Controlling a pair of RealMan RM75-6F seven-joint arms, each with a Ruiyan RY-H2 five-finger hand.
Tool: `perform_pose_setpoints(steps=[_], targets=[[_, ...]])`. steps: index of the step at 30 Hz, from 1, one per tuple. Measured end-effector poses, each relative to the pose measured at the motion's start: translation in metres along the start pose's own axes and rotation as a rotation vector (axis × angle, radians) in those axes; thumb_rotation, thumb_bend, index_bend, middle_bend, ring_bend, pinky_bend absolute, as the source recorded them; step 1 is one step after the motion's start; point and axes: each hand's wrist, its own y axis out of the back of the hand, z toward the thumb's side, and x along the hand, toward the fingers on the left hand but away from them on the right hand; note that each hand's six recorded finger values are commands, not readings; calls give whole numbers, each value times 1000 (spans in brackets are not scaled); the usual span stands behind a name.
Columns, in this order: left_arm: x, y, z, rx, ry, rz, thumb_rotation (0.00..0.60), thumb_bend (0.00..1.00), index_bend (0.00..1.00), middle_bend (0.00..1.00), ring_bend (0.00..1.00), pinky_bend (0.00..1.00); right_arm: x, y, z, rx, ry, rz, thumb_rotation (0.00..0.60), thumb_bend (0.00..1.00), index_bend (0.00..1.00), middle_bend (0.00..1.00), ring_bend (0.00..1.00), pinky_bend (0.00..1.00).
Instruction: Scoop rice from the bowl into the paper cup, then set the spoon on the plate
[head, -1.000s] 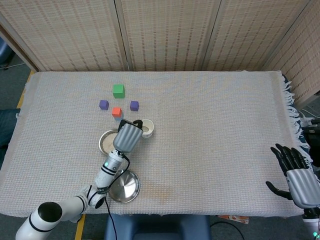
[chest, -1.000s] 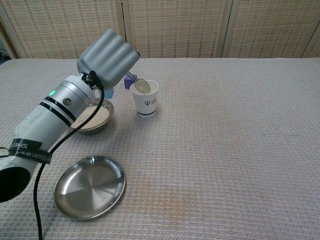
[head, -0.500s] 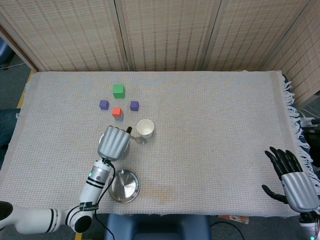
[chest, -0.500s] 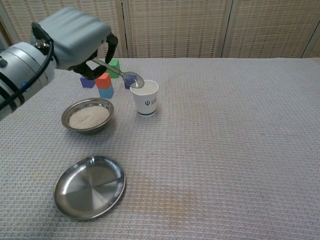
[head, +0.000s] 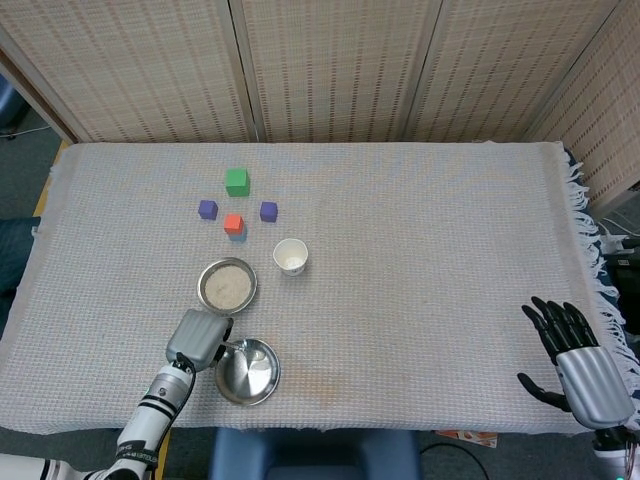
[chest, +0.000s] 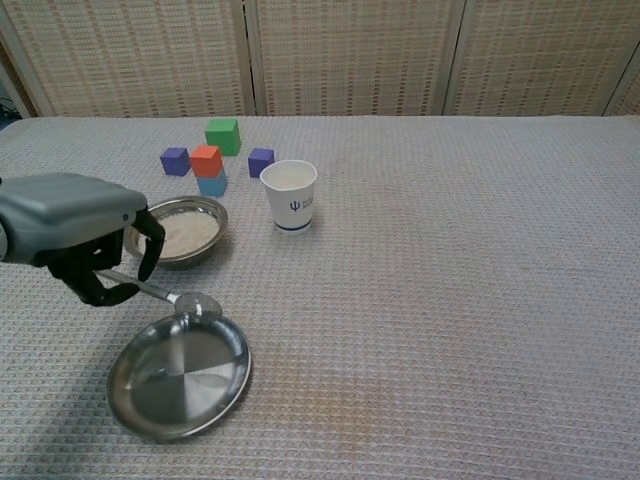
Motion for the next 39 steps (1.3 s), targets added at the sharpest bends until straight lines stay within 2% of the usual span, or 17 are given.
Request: perform_pose_setpoints(steps=[8, 10, 15, 19, 24, 35, 37, 39], targets=[[-3, -29, 0, -6, -23, -50, 600, 396, 791, 1000, 1000, 1000, 1, -1, 2, 0, 0, 2, 600, 128, 0, 0, 0, 0], [0, -33, -2, -10, -17, -53, 600, 398, 721, 1000, 1000, 1000, 0, -1, 2, 0, 0, -1, 600, 128, 0, 0, 0, 0], [2, -41, -2, -22, -26, -99, 600, 400, 442, 1000, 1000, 1000, -1, 1, 4, -3, 10, -21, 600, 128, 0, 0, 0, 0], [1, -42, 4, -29, -49, -126, 600, 398, 306, 1000, 1000, 1000, -1, 0, 4, -5, 10, -25, 600, 128, 0, 0, 0, 0], [-1, -39, 13, -29, -76, -119, 600, 399, 153, 1000, 1000, 1000, 0, 1, 4, -5, 6, -29, 600, 128, 0, 0, 0, 0], [-7, -18, 7, -64, -69, -43, 600, 398, 39, 1000, 995, 1000, 2, 3, 2, -5, 2, -30, 600, 128, 0, 0, 0, 0], [-9, -14, 4, -82, -64, -22, 600, 397, 13, 983, 954, 1000, 2, 3, 2, -5, 0, -31, 600, 128, 0, 0, 0, 0], [-13, -5, -6, -127, -47, 22, 600, 398, 9, 863, 815, 938, 2, 4, 1, -3, -4, -34, 600, 128, 0, 0, 0, 0]])
